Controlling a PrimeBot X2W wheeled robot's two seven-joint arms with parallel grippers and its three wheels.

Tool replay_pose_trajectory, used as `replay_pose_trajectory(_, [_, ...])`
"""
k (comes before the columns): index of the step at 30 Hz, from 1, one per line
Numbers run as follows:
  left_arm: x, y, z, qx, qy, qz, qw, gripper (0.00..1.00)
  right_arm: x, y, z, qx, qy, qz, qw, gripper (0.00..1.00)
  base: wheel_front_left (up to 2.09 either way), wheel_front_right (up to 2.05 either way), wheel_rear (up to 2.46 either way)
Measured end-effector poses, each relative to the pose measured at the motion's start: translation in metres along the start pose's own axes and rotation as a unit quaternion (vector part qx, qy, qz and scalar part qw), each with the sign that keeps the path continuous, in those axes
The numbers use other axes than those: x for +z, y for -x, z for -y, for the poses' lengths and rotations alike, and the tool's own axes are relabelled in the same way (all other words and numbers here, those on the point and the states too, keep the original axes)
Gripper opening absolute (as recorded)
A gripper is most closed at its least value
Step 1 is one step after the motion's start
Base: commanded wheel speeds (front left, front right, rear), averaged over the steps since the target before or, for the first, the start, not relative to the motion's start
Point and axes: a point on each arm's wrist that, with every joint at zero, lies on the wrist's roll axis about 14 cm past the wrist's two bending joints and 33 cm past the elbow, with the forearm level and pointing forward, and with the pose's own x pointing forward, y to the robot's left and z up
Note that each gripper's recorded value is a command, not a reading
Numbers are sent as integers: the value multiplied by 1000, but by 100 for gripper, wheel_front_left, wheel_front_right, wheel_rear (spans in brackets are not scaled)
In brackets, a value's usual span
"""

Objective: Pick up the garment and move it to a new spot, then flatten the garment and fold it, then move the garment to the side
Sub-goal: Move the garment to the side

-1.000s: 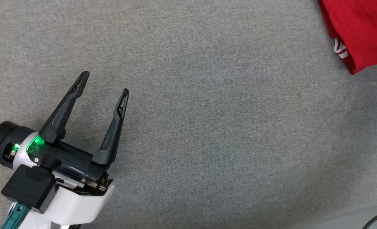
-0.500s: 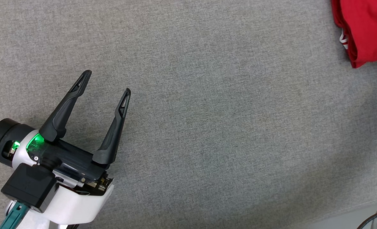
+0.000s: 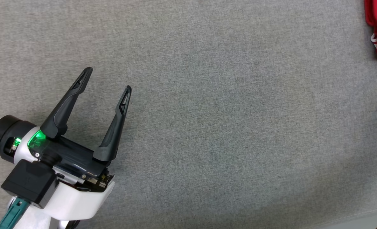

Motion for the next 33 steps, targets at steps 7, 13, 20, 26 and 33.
replay_pose_trajectory(7, [12,4,1,10,-3,11,1000,100,9,5,-24,28,-37,9,999,100,0,0,0])
replay_pose_trajectory(13, [24,11,2,33,4,18,999,100,72,24,-72,89,-89,81,989,100,0,0,0])
replay_pose_trajectory(20, [36,28,-10,92,-2,21,996,100,104,67,-118,176,-191,111,959,100,0,0,0])
replay_pose_trajectory(26, [48,56,-21,153,10,25,988,100,134,112,-140,234,-287,127,920,100,0,0,0])
replay_pose_trajectory(33, [62,93,-29,215,31,36,976,100,162,167,-141,275,-371,146,875,100,0,0,0])
